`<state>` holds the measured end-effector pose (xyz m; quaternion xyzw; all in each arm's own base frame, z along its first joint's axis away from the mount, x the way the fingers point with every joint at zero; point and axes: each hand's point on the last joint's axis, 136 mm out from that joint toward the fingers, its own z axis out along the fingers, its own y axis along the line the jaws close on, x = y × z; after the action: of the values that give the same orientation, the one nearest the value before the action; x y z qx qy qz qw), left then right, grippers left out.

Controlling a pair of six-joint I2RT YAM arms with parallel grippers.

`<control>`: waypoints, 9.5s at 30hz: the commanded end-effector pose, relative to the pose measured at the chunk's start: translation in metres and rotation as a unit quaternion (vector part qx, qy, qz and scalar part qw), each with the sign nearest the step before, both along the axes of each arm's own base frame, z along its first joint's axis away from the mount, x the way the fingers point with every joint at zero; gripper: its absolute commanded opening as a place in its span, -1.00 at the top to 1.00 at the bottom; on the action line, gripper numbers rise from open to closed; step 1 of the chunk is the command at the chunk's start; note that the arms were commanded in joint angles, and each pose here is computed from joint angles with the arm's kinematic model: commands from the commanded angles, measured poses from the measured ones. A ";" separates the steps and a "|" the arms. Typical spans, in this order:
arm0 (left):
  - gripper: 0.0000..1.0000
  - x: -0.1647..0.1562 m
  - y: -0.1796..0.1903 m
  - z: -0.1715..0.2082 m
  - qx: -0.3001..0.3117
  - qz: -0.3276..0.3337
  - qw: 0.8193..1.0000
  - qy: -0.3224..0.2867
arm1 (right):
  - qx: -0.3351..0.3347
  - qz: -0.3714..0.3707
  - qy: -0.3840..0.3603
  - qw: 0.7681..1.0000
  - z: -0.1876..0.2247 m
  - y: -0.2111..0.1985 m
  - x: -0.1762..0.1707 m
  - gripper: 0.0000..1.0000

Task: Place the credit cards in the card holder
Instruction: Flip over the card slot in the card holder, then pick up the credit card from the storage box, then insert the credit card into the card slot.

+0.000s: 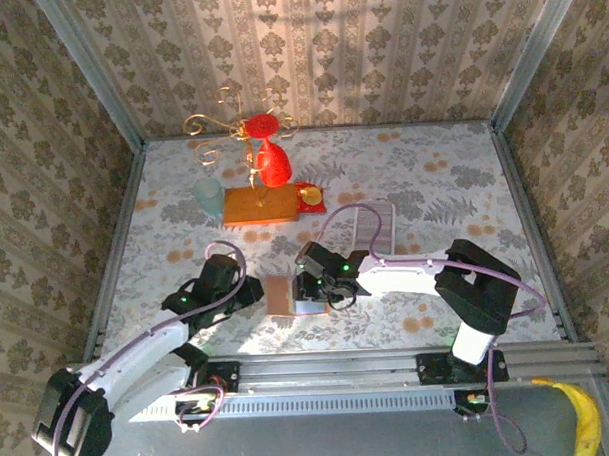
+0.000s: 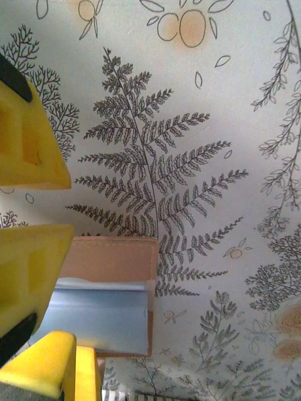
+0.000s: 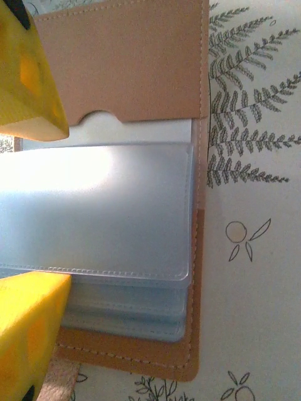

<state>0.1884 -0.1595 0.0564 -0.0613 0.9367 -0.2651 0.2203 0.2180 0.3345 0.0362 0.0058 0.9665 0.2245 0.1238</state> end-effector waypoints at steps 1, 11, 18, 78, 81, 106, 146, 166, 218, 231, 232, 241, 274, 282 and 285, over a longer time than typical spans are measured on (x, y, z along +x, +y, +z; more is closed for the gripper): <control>0.58 -0.002 -0.004 -0.006 -0.001 -0.010 1.000 0.003 | 0.016 0.000 0.001 1.000 0.007 0.007 0.001 -0.16; 0.60 -0.003 -0.005 -0.014 0.008 -0.010 1.000 0.010 | 0.025 0.002 -0.010 1.000 0.023 0.007 0.001 -0.18; 0.61 -0.003 -0.003 -0.017 0.013 -0.007 1.000 0.012 | 0.027 0.007 -0.014 1.000 0.030 0.008 -0.001 -0.20; 0.85 0.013 -0.032 0.058 -0.095 -0.044 0.993 -0.052 | -0.050 0.094 -0.168 0.980 0.098 -0.055 0.021 0.67; 0.85 0.013 -0.045 0.062 -0.098 -0.069 0.991 -0.059 | -0.085 0.207 -0.258 0.940 0.137 -0.073 0.017 0.56; 0.90 -0.001 -0.054 0.039 -0.069 -0.109 0.990 -0.049 | -0.365 0.580 -0.346 0.641 0.083 -0.180 0.034 -0.57; 0.92 -0.008 -0.047 0.029 -0.067 -0.101 0.992 -0.041 | -0.373 0.598 -0.309 0.639 0.038 -0.162 0.054 0.22; 0.98 -0.010 -0.047 0.024 -0.068 -0.099 0.992 -0.033 | -0.372 0.591 -0.317 0.642 0.050 -0.167 0.046 0.72; 0.99 -0.027 -0.029 -0.022 0.011 -0.101 0.994 0.048 | 0.090 0.013 -0.111 0.990 0.111 -0.068 -0.006 1.00; 1.00 -0.033 -0.022 -0.044 0.029 -0.091 0.993 0.070 | 0.104 -0.001 -0.079 0.991 0.074 -0.010 0.001 1.00; 1.00 -0.034 -0.022 -0.045 0.027 -0.092 0.993 0.072 | 0.106 -0.004 -0.076 0.991 0.069 -0.006 0.000 1.00; 1.00 -0.037 -0.021 -0.049 0.030 -0.092 0.992 0.077 | 0.103 -0.055 -0.080 0.990 0.047 0.006 0.007 1.00; 1.00 -0.039 -0.020 -0.051 0.027 -0.089 0.993 0.074 | 0.116 -0.108 -0.062 0.985 0.009 0.003 0.006 1.00; 1.00 -0.039 -0.021 -0.050 0.027 -0.089 0.993 0.073 | 0.135 -0.110 -0.046 0.984 0.009 0.009 0.003 1.00; 1.00 -0.038 -0.021 -0.050 0.026 -0.089 0.993 0.072 | 0.147 -0.111 -0.042 0.982 0.012 0.011 0.002 1.00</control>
<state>0.1611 -0.1903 0.0203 0.0173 0.9500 -0.2739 0.1491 0.2231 0.3448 0.0507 0.1112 0.9134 0.3396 0.1951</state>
